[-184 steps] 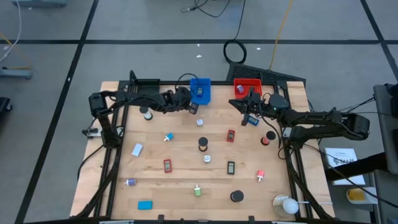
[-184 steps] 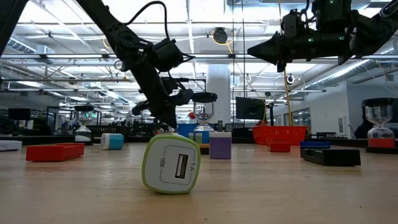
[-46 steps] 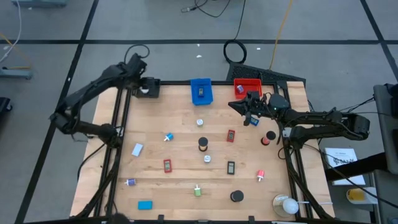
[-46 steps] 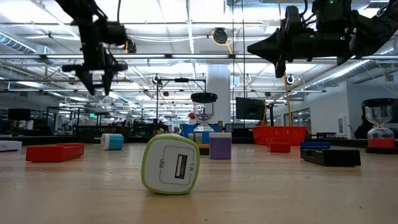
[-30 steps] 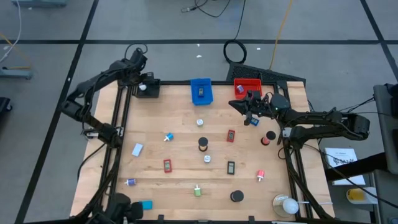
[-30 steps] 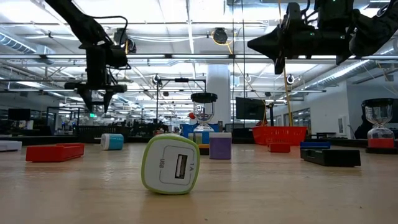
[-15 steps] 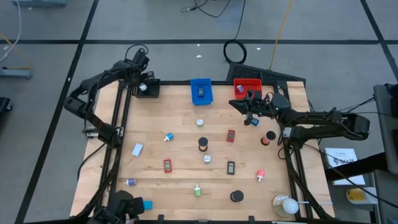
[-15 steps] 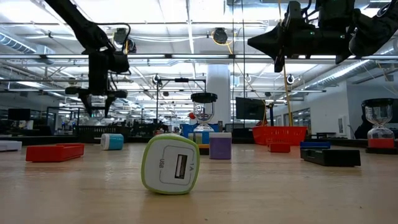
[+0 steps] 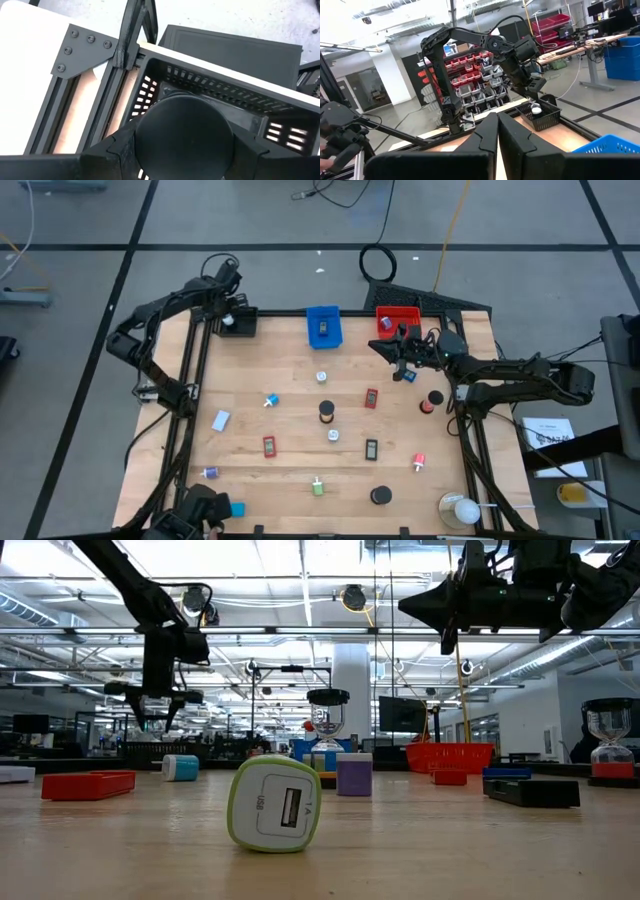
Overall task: Pick & Place Office items
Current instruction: Put the white hourglass into the black basket
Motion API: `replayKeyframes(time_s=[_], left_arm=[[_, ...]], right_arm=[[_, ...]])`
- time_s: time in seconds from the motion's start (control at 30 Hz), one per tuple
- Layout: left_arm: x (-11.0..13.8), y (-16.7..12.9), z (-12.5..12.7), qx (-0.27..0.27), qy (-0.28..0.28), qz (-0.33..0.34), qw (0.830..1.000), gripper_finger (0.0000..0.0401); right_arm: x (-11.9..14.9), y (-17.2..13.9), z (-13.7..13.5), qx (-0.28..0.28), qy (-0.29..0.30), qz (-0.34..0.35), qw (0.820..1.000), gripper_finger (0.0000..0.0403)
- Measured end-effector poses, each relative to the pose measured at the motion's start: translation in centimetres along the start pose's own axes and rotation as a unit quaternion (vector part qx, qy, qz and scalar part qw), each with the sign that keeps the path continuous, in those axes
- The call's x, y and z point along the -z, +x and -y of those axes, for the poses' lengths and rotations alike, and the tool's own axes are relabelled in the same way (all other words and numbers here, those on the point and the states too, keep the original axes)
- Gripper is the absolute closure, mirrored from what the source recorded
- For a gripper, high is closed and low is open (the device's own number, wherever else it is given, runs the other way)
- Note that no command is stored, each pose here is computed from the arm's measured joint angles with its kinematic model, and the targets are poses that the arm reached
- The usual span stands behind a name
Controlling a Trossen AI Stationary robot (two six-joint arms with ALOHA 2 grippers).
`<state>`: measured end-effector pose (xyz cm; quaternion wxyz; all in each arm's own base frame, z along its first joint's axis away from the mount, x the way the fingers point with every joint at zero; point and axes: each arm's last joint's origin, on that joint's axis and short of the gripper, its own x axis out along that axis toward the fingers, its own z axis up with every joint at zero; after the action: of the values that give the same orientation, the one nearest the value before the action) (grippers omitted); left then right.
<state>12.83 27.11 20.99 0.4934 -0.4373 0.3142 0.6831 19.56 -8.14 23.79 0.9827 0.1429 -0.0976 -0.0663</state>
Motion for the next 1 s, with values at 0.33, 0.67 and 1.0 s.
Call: replayKeyframes(time_s=[0.33, 0.67, 1.0], left_arm=[[0.0, 0.0, 0.0, -0.005, -0.007, 0.004, 1.000, 0.0177], [0.5, 0.1, 0.2, -0.006, 0.010, 0.000, 1.000, 0.0172], [1.0, 1.0, 0.1, -0.007, 0.008, 0.021, 1.000, 0.0178]], right_arm=[[0.0, 0.0, 0.0, 0.000, 0.000, 0.000, 1.000, 0.0397], [0.0, 0.0, 0.0, 0.000, 0.000, 0.000, 1.000, 0.0397], [0.0, 0.0, 0.0, 0.000, 0.000, 0.000, 1.000, 0.0397]])
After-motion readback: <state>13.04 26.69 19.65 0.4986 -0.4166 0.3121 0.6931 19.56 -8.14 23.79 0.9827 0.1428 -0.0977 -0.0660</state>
